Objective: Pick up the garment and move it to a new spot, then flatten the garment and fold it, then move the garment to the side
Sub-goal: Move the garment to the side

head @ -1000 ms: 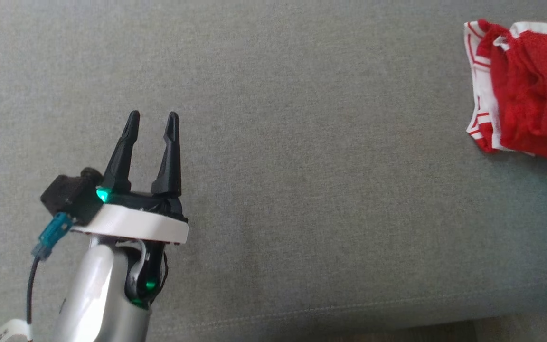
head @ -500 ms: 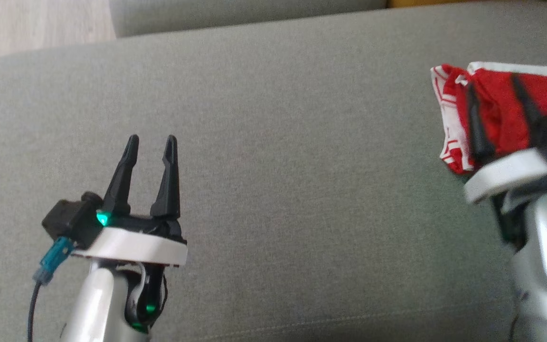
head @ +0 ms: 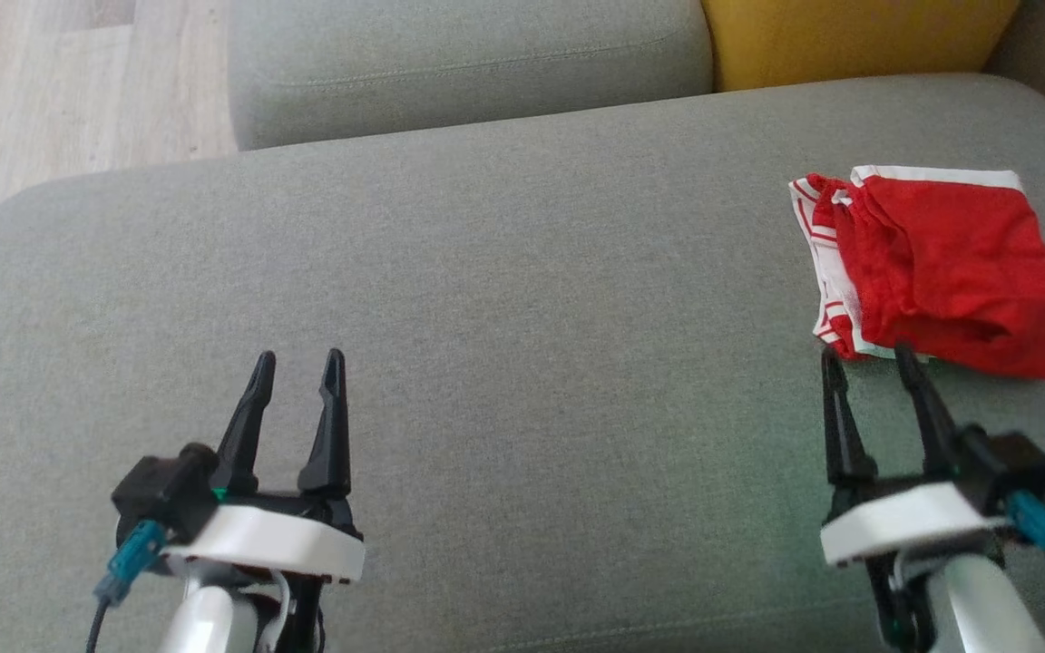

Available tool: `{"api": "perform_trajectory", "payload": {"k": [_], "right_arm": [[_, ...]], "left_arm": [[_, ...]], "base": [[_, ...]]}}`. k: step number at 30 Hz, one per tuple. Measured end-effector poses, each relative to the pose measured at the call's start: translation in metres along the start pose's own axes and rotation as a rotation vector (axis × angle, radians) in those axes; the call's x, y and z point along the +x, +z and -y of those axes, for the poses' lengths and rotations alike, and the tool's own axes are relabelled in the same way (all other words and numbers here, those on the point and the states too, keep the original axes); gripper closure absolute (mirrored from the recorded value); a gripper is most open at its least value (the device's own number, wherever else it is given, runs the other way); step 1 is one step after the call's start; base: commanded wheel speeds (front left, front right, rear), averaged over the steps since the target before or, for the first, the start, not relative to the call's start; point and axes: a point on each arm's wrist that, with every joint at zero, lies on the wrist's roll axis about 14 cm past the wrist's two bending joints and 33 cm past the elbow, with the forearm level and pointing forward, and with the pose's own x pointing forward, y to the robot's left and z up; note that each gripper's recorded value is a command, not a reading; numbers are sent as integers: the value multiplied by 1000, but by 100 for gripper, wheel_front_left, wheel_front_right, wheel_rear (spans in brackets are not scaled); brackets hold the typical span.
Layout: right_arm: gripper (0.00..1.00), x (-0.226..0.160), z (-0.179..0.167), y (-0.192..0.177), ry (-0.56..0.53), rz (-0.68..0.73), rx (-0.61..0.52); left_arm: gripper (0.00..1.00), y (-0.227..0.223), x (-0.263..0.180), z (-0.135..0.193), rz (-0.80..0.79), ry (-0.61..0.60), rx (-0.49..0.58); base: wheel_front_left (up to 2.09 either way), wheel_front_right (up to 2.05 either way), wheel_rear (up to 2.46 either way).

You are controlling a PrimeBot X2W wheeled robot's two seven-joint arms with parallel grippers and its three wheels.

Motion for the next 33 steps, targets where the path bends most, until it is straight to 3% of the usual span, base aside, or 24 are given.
{"api": "perform_trajectory", "payload": {"k": [6,33], "right_arm": [[0,-14,-1,-10,-14,-17,59],[0,-13,-19,2,40,22,55]], "left_arm": [[0,1,-1,-2,3,16,5],[0,8,-7,-11,22,69,41]], "base": [[0,0,0],[0,0,0]]}}
